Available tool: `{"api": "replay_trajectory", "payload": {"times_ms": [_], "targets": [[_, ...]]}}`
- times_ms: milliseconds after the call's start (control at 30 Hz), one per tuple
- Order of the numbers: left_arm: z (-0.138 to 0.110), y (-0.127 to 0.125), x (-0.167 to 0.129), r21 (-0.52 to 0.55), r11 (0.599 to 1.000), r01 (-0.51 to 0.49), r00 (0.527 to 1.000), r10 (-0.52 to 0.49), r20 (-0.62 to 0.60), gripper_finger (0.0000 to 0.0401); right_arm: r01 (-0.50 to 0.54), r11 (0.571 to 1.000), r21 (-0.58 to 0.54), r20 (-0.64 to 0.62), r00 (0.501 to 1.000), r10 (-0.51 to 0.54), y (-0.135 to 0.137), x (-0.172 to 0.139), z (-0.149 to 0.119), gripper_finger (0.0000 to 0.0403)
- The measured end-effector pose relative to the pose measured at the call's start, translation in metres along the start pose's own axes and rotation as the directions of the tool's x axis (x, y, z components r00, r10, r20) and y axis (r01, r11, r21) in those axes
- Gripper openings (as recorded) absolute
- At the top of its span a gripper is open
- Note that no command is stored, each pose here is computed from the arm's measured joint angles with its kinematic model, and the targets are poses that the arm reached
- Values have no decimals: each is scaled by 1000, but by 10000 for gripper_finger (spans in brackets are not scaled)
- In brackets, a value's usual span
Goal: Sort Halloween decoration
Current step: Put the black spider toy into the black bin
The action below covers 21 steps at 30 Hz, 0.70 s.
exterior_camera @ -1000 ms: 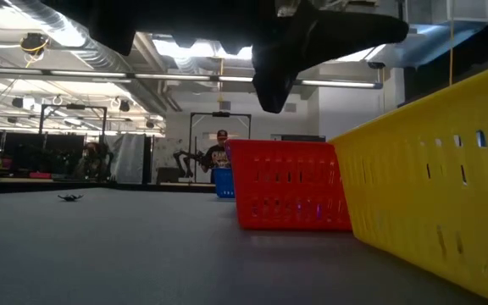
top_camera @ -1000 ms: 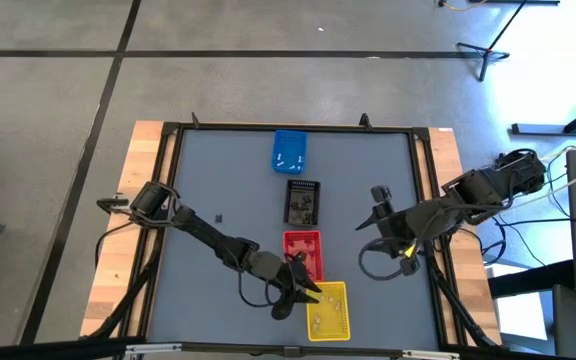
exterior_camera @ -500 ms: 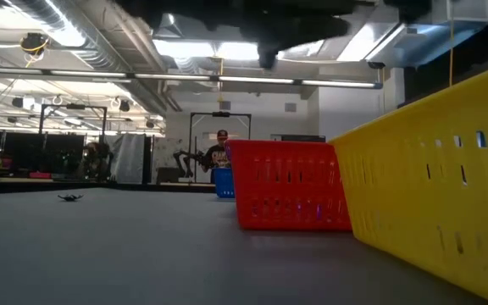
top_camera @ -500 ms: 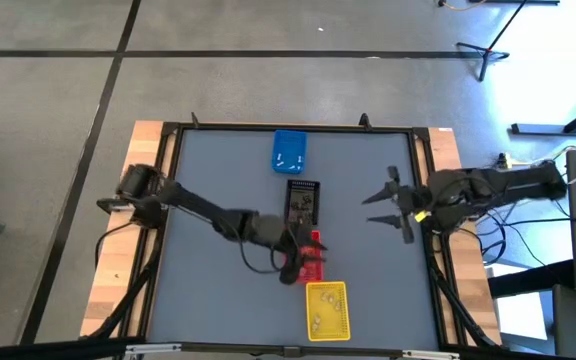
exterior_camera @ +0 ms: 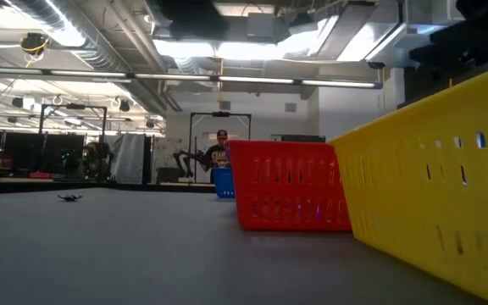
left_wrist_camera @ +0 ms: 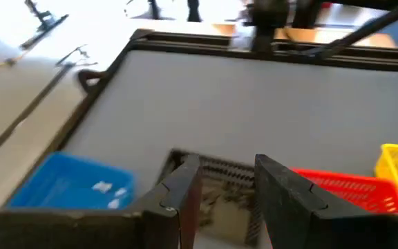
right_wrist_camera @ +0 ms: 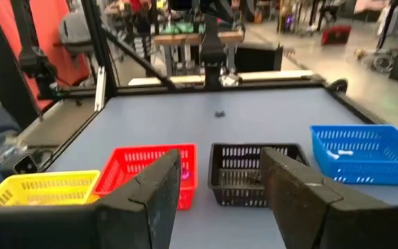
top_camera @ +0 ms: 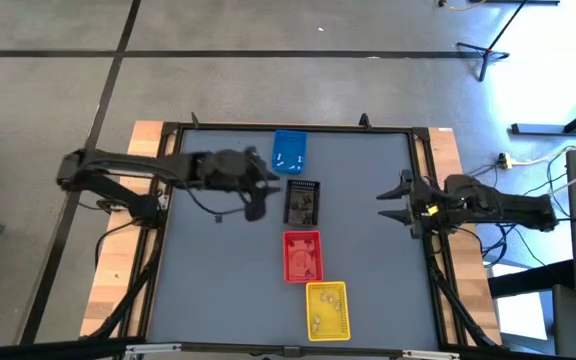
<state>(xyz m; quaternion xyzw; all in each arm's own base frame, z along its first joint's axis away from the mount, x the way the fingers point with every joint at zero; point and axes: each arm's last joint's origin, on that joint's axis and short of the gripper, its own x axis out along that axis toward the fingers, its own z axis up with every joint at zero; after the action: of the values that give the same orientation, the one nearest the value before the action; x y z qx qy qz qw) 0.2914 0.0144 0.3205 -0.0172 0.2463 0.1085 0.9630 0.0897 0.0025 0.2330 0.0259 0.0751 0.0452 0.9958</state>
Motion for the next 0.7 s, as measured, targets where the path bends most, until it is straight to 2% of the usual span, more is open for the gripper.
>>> {"api": "replay_trajectory", "payload": {"times_ms": [200,367,500,567,700], "targets": [[-5,23,-45,-54,994,-90,993,86,-79,125,11,1000,-8,95,995,-10,0,-11,-20,198],[-16,34,-72,-108,983,-147,976,127,-175,125,23,1000,-18,80,997,-21,-1,-7,-23,198],[-29,39,-85,-156,967,-202,943,149,-298,125,54,998,-23,98,994,-51,-2,-3,-28,198],[-36,40,-89,-157,961,-228,916,156,-370,125,55,998,-29,145,988,-50,-3,1,-31,198],[-45,41,-93,-171,949,-265,874,162,-458,125,54,998,-23,147,988,-50,-4,8,-43,198]]}}
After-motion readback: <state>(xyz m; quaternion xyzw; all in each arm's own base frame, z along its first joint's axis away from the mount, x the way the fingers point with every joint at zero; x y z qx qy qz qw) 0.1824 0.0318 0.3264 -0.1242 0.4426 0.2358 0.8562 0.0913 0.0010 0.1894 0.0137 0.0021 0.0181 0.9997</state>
